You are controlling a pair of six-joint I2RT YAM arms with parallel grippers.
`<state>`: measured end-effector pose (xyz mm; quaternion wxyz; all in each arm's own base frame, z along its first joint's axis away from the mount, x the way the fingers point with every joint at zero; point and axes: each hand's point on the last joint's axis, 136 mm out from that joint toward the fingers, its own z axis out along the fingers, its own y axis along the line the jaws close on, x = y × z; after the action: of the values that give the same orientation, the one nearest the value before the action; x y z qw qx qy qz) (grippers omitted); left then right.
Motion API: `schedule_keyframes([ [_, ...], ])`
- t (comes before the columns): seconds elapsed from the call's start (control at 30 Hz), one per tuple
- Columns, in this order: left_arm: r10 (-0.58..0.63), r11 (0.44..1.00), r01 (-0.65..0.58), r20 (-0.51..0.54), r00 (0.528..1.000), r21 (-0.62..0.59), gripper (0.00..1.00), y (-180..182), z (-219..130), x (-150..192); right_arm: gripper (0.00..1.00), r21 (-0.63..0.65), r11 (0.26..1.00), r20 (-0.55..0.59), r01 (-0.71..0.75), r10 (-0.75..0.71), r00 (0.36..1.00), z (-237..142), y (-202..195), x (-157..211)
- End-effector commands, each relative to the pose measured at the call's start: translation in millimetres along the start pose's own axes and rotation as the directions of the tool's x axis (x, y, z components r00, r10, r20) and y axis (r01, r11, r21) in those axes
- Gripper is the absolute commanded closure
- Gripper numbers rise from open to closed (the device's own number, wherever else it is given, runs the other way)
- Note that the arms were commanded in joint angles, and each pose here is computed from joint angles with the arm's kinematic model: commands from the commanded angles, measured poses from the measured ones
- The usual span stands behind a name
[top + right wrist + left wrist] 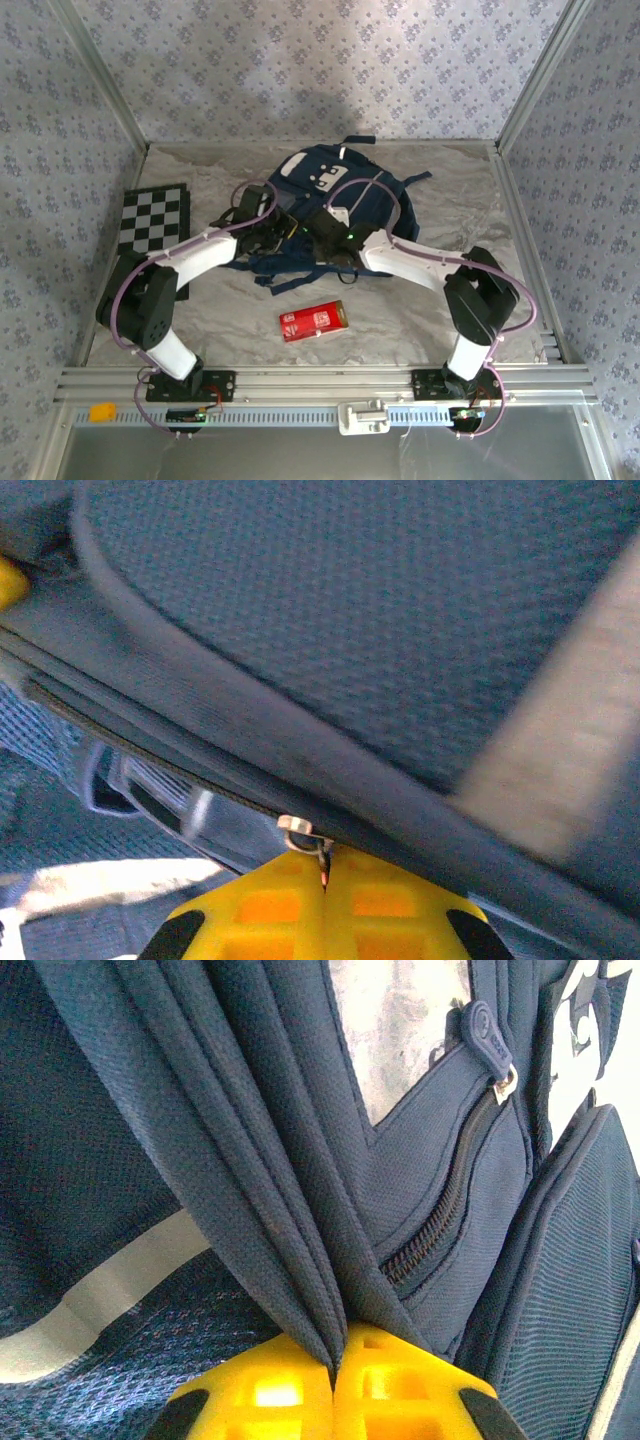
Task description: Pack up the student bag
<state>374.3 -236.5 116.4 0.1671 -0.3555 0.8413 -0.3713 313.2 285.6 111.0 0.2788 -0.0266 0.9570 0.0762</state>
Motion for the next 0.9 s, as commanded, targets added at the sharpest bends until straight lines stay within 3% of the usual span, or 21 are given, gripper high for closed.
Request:
schedule_keyframes([
  [0.0,0.019,0.999,-0.022,0.075,0.997,0.046,1.00,-22.3,-20.8,-26.7,0.99,0.054,0.998,-0.089,0.044,-0.039,0.995,1.1,-22.7,16.7],
  [0.07,0.018,0.998,-0.021,0.059,0.998,0.062,1.00,-26.1,-19.6,-23.1,0.97,-0.020,0.997,-0.068,0.072,-0.074,0.995,8.7,-3.7,8.8],
  [0.37,0.030,0.998,-0.033,0.036,0.999,0.062,1.00,-27.8,-17.4,-12.7,0.78,-0.037,0.991,-0.002,0.128,-0.128,0.992,25.4,12.6,-17.3],
  [0.47,0.028,0.997,-0.030,0.029,0.999,0.067,1.00,-28.8,-16.6,-11.7,0.76,0.002,0.990,0.000,0.138,-0.138,0.990,30.9,7.5,-19.0],
  [0.57,0.032,0.997,-0.034,0.030,0.999,0.073,1.00,-30.5,-16.5,-10.8,0.86,-0.004,0.990,0.018,0.144,-0.144,0.989,32.3,7.9,-20.5],
  [0.7,0.040,0.998,-0.042,0.043,0.998,0.051,1.00,-26.1,-17.2,-18.2,0.92,0.026,0.989,0.034,0.147,-0.148,0.988,18.0,-0.7,-25.9],
  [0.8,0.056,0.997,-0.060,0.074,0.996,0.056,1.00,-27.5,-22.0,-34.1,1.00,0.045,0.987,0.007,0.155,-0.155,0.988,5.9,-12.0,-17.7],
  [0.87,0.070,0.997,-0.072,0.094,0.993,0.021,1.00,-23.5,-24.8,-51.7,1.00,0.051,0.985,-0.012,0.162,-0.162,0.987,-2.1,-21.7,-7.4],
])
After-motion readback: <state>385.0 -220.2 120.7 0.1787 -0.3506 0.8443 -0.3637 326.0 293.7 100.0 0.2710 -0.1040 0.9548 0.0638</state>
